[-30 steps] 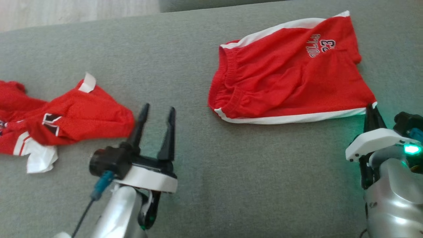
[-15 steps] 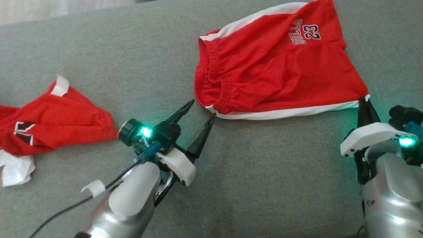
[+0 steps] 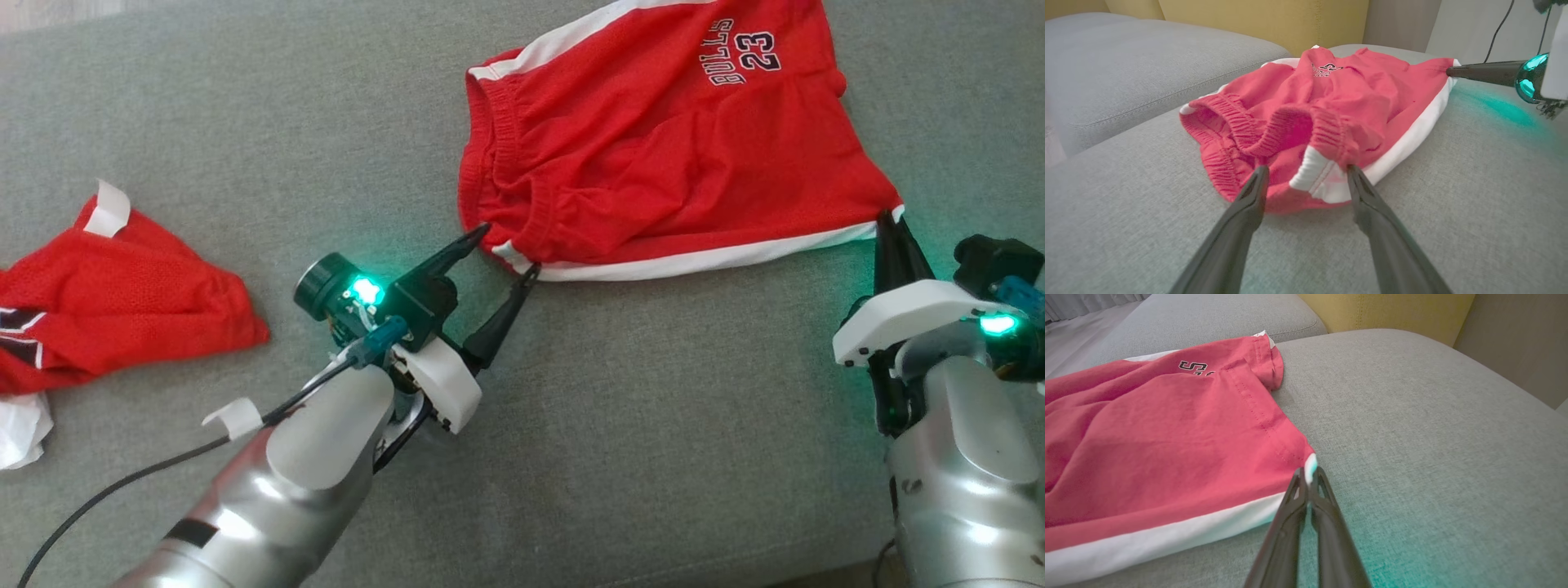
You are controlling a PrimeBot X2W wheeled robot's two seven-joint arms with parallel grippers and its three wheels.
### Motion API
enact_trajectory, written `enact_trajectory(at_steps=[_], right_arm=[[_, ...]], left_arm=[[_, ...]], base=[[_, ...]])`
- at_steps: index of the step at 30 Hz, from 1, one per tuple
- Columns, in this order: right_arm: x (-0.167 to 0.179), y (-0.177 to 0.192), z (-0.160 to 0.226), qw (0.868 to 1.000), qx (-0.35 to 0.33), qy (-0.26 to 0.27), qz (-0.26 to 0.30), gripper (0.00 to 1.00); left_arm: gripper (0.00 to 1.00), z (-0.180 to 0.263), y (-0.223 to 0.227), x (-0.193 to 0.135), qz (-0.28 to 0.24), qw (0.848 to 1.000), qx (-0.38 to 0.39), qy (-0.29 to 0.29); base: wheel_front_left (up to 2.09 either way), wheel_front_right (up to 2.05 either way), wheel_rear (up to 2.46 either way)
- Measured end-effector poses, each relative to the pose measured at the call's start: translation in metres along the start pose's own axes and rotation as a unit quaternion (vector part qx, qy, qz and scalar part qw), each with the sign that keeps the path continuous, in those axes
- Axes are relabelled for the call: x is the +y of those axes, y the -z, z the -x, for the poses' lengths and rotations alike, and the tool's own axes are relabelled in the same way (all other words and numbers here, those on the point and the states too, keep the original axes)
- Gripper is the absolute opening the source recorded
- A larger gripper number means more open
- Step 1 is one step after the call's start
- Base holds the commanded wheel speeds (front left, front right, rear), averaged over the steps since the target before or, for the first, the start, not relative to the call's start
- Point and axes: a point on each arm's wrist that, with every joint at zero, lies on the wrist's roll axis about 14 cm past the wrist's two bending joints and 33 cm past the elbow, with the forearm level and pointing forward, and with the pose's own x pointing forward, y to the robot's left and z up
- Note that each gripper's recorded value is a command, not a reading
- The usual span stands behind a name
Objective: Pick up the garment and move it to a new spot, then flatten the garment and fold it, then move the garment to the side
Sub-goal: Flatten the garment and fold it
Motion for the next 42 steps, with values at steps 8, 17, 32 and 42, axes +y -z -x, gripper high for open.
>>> enact_trajectory(at_steps=[8, 17, 32, 42], right_arm=[[0.001, -0.003, -0.001, 1.000, -0.004, -0.002, 0.004, 0.00], [0.025, -0.042, 0.000, 0.997, -0.061, -0.037, 0.015, 0.00], [0.090, -0.189, 0.040, 0.960, -0.245, -0.129, 0.036, 0.00], [0.095, -0.280, 0.095, 0.920, -0.357, -0.152, 0.048, 0.00]], left_arm=[[0.00, -0.004, 0.004, -0.005, -0.002, 1.000, 0.012, 0.020], [0.00, 0.009, -0.024, 0.016, 0.022, 0.999, -0.030, -0.020], [0.00, 0.061, -0.136, 0.061, 0.017, 0.980, -0.168, -0.103], [0.00, 0.103, -0.241, 0.064, -0.032, 0.947, -0.288, -0.140]], base=[[0.00, 0.00, 0.00], [0.00, 0.00, 0.00], [0.00, 0.00, 0.00], [0.00, 0.00, 0.00]])
